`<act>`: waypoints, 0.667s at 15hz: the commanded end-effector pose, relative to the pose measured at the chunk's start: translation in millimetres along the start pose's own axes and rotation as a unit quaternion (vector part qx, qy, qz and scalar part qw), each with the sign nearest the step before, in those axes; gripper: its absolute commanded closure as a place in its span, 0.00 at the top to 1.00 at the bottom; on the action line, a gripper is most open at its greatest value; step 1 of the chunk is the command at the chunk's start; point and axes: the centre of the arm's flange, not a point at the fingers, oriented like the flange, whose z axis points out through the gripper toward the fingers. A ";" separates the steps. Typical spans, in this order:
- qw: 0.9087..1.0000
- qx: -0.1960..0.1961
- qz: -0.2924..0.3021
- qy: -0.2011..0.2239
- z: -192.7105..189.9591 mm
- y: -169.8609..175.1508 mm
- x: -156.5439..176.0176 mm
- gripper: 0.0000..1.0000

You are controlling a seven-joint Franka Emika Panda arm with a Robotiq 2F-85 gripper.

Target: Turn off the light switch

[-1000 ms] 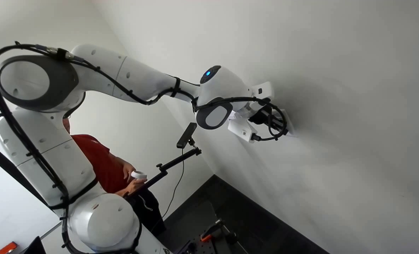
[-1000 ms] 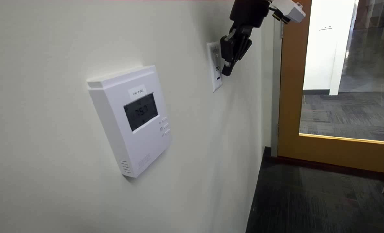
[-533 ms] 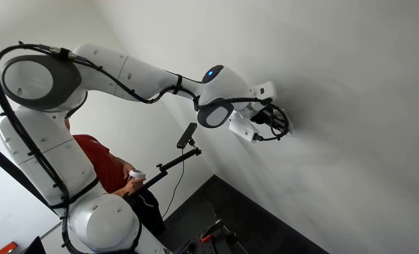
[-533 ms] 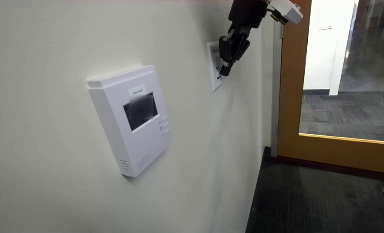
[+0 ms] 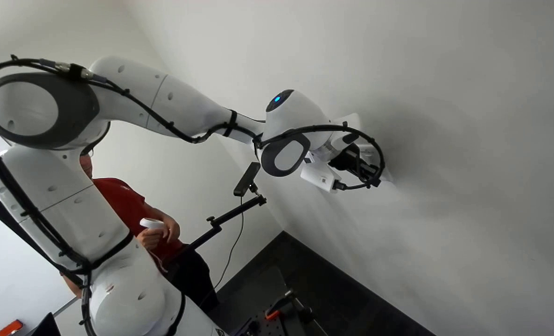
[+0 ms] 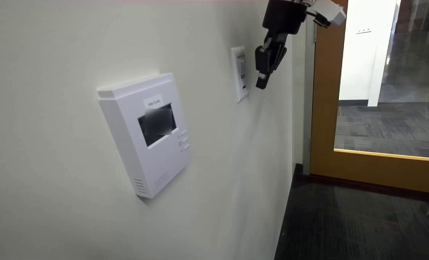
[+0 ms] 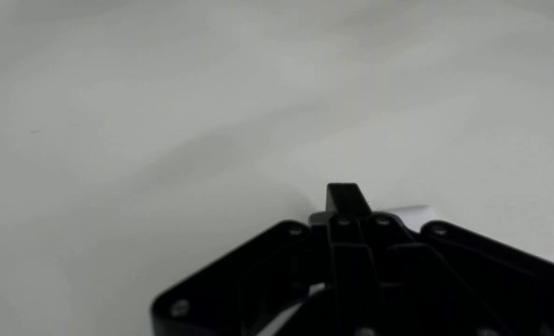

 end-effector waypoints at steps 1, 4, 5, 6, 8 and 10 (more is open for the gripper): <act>1.000 0.013 -0.006 -0.005 -40.9 -7.3 -23.1 0.00; 1.000 0.019 -0.011 0.010 -54.8 -10.2 -30.6 0.00; 1.000 0.021 -0.011 0.013 -58.3 -10.7 -32.2 0.00; 1.000 0.022 -0.011 0.014 -61.2 -10.8 -33.8 0.00; 1.000 0.023 -0.011 0.017 -65.7 -10.0 -36.5 0.00; 0.999 0.024 -0.012 0.018 -68.0 -10.9 -37.9 0.00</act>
